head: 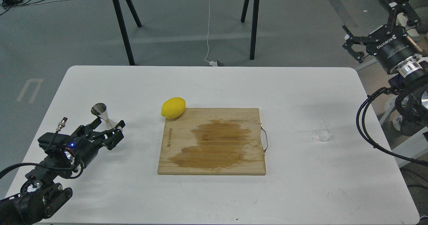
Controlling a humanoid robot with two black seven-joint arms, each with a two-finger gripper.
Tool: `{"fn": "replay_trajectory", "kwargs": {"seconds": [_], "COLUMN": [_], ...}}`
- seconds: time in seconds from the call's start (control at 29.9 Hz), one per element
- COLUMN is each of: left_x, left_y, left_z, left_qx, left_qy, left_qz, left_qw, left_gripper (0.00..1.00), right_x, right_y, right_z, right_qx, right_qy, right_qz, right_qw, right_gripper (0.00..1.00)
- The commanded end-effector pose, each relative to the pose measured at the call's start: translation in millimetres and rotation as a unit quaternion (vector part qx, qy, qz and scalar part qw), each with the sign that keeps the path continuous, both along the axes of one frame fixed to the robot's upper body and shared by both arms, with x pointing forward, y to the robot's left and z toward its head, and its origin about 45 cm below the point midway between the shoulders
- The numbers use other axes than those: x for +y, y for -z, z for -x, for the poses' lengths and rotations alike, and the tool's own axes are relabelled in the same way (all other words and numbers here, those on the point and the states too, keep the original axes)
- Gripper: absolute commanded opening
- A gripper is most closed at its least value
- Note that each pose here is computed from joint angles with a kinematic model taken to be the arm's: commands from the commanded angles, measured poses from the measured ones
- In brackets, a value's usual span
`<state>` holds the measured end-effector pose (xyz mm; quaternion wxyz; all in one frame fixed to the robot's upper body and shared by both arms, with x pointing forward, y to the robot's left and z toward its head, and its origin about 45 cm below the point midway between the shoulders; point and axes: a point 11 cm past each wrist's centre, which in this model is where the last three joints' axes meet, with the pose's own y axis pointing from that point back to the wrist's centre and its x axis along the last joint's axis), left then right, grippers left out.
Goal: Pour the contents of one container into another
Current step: 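Close the left gripper around the metal jigger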
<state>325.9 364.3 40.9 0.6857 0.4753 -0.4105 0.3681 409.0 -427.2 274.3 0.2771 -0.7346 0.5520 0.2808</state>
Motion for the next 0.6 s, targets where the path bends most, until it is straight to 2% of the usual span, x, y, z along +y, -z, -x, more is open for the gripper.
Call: {"fn": "replay_trajectory", "kwargs": {"seconds": [0.0,0.57], "left_x": [0.9,-4.7], "left_y": [1.6,4.9], "left_z": [-2.7,-19.7], "left_qx": [0.0,-0.002], "left_qy": [-0.007,-0.034], "left_qz": [-0.005,-0.02], "left_qw": [1.0,0.999], "left_gripper": [0.99,0.99], "right_x": [-1.9,-7.5], "right_y": [-2.0,-6.2], "right_z": [0.2,1.3], "right_qx": [-0.002,-0.004], "right_qy": [0.002,0.005], "right_qz": [0.0,0.007], "right_qw": [1.0,1.0], "right_gripper": [0.99,0.99]}}
